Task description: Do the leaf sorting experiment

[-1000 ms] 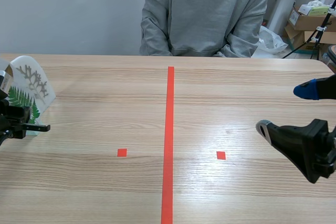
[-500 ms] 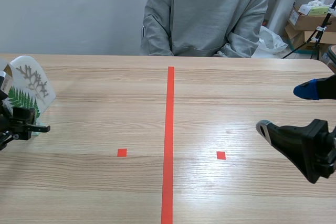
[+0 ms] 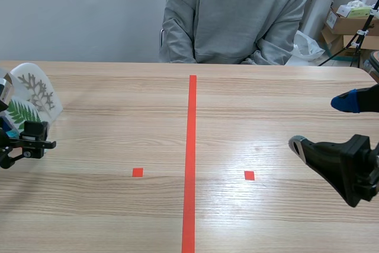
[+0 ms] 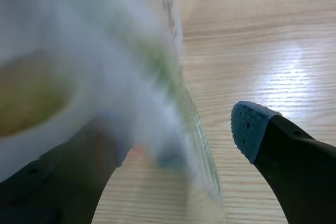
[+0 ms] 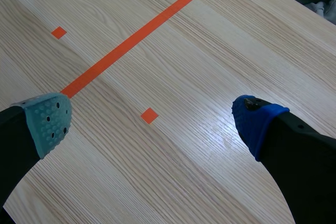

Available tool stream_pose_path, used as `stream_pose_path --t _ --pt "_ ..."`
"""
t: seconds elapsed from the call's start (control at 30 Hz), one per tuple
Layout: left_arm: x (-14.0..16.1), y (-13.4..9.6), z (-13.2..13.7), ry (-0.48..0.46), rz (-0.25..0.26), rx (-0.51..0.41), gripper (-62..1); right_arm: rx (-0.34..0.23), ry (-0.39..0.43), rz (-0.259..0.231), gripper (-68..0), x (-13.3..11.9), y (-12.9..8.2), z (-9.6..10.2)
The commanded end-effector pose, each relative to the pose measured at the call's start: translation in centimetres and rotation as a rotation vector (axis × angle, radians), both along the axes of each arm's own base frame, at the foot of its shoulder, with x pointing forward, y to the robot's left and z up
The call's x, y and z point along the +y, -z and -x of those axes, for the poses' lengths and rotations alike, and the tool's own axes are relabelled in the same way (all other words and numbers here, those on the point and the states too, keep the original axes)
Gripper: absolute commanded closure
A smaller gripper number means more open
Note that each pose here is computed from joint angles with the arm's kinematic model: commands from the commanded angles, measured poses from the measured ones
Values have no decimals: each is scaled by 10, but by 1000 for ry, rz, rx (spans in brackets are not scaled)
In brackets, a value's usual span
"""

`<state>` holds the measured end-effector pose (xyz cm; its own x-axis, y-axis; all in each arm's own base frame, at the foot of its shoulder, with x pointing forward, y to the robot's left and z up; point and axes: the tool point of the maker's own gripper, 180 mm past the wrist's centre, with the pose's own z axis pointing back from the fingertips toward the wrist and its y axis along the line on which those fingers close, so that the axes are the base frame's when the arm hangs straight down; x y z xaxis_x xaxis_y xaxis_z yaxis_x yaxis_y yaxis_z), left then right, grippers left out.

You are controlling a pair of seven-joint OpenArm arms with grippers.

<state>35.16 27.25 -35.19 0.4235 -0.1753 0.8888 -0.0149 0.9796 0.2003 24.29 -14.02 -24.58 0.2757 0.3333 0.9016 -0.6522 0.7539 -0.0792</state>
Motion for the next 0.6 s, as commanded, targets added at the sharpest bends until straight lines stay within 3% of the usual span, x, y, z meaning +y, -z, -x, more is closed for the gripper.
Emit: stream_pose_path --t 0.0,0.33,0.47,0.57 --pt "1 -29 -8 6 -28 -76 -392 -28 -1 -10 -634 0 -8 -5" --pt "30 -100 6 -97 -124 -220 -392 -28 -1 -10 -634 0 -8 -5" --pt "31 -127 19 -90 -138 -268 -392 -28 -1 -10 -634 0 -8 -5" --pt "16 -149 31 -44 -140 -308 -392 -28 -1 -10 -634 0 -8 -5"
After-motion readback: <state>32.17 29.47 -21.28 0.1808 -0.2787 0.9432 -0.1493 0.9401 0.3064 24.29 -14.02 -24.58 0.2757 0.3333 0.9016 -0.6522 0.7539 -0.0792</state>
